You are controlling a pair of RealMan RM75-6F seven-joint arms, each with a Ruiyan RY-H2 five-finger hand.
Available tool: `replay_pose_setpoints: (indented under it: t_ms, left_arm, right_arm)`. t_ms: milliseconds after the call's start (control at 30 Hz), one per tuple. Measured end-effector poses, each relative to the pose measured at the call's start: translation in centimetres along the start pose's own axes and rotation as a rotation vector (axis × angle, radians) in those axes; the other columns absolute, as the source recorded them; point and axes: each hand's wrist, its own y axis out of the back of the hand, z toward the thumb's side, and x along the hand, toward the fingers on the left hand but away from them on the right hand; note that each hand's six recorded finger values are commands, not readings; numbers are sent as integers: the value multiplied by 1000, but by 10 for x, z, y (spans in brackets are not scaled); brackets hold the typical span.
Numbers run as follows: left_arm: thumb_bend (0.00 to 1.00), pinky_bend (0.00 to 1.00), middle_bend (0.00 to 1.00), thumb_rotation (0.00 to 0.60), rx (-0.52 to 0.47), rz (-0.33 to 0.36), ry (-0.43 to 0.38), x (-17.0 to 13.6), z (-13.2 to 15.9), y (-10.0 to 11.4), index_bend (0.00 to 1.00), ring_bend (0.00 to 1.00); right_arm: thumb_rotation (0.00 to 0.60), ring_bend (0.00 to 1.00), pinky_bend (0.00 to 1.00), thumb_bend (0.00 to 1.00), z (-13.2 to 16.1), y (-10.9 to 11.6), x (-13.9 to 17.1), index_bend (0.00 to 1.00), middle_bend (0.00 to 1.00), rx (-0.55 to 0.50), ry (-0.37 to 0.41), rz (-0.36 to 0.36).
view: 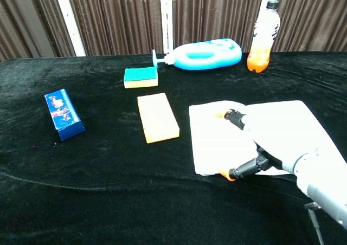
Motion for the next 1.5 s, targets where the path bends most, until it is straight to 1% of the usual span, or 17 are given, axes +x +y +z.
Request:
replay_pose_setpoints:
  t_ms: [333, 667, 1033, 1267, 1500]
  left_arm:
    - [96, 0, 0, 600, -4, -7, 12, 2, -3, 0, 0, 0]
    - [95, 0, 0, 600, -9, -9, 19, 3, -4, 0, 0, 0]
    - [95, 0, 0, 600, -19, -11, 22, 4, -4, 0, 0, 0]
    - [95, 0, 0, 600, -22, -12, 18, 3, -3, 0, 0, 0]
    - [95, 0, 0, 600, -27, -8, 15, 3, -2, 1, 0, 0]
  right_arm:
    - [600, 0, 0, 177, -4, -15, -10, 0, 0, -22, -15, 2]
    - [600, 0, 0, 182, -9, -23, -16, 0, 0, 5, -25, 8]
    - [600, 0, 0, 187, -17, -23, -18, 0, 0, 58, -29, -23]
    - [600, 0, 0, 187, -20, -20, -16, 0, 0, 119, -14, -71]
    - [600, 0, 0, 188, -22, -25, -15, 0, 0, 187, -1, -114]
